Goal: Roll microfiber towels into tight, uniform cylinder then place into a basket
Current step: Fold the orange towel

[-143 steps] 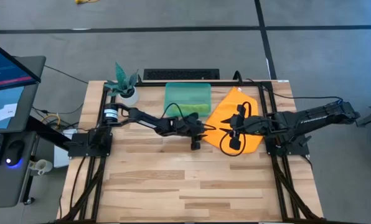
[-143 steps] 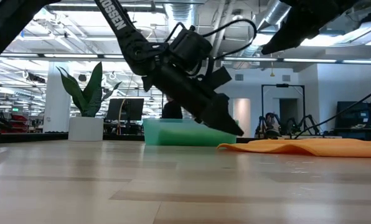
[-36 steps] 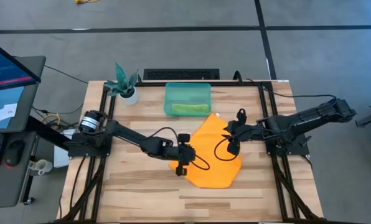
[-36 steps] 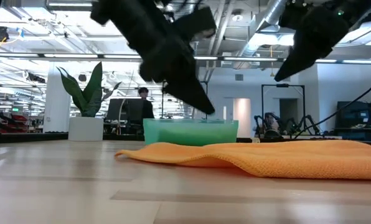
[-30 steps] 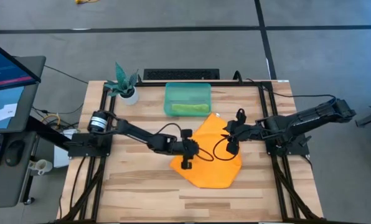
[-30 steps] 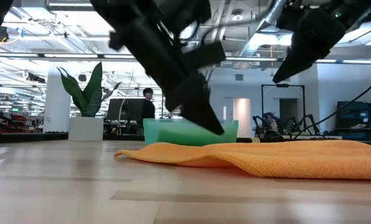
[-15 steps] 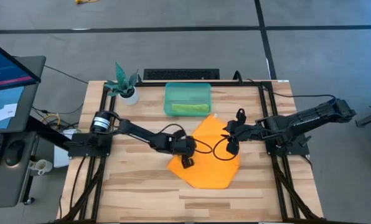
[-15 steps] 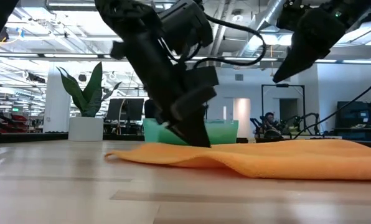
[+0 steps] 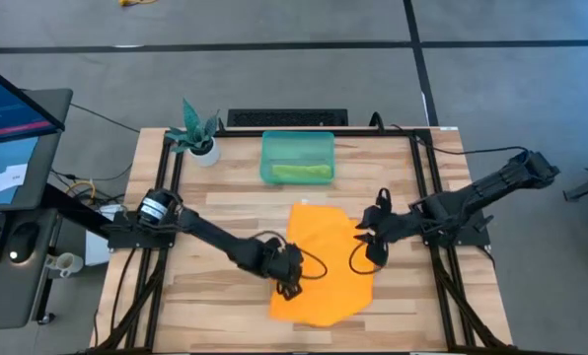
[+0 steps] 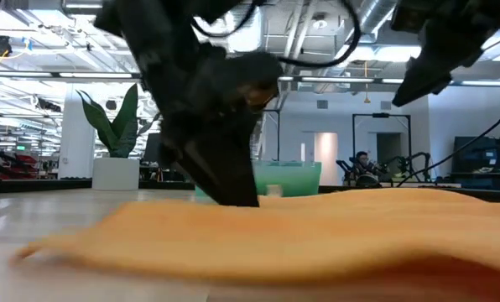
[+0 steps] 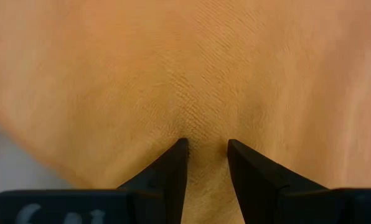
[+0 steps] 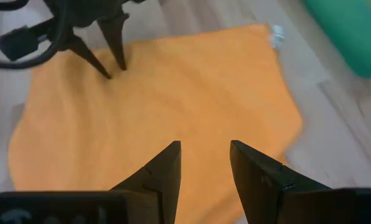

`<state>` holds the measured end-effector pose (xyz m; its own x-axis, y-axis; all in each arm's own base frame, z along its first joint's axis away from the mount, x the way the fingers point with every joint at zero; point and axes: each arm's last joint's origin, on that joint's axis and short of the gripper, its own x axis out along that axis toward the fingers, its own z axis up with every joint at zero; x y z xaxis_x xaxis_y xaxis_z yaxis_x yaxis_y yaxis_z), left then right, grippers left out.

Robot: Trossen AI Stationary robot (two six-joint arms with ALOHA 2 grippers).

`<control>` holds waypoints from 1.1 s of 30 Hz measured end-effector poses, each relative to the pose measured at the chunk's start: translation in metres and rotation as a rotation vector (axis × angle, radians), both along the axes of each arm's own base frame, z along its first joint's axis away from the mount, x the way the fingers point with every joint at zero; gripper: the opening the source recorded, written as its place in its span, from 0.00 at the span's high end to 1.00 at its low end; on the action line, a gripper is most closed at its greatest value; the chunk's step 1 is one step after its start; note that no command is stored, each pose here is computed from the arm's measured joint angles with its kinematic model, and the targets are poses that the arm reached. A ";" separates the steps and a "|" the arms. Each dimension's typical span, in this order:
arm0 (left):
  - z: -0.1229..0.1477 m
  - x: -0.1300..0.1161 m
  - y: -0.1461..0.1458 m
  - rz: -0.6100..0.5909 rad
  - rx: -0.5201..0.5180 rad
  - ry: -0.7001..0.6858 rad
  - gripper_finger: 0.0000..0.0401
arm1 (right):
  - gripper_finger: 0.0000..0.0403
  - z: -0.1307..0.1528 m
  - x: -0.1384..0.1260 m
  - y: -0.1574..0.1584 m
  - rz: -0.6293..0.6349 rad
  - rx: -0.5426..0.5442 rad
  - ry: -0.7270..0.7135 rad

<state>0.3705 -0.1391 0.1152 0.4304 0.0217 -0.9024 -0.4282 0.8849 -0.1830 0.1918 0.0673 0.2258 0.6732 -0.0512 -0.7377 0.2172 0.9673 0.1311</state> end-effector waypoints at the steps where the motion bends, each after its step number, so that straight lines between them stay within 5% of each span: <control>1: 0.002 0.000 -0.005 -0.015 -0.002 0.010 0.72 | 0.61 0.000 -0.001 0.004 -0.009 0.002 -0.009; 5: 0.017 0.001 -0.016 -0.082 0.084 0.066 0.72 | 0.61 0.001 -0.006 0.015 -0.033 -0.021 -0.042; 13: 0.058 0.010 -0.016 -0.120 0.509 0.040 0.72 | 0.61 0.001 -0.011 0.024 -0.064 0.010 -0.066; 17: 0.063 0.016 -0.003 -0.100 0.627 0.026 0.72 | 0.61 0.002 -0.011 0.025 -0.078 -0.004 -0.084; 25: 0.045 0.023 0.051 -0.033 0.592 0.132 0.72 | 0.61 -0.018 -0.015 0.014 -0.139 -0.076 -0.051; 33: 0.012 0.014 0.083 0.001 0.416 0.167 0.72 | 0.61 -0.044 -0.018 -0.003 -0.243 -0.064 -0.016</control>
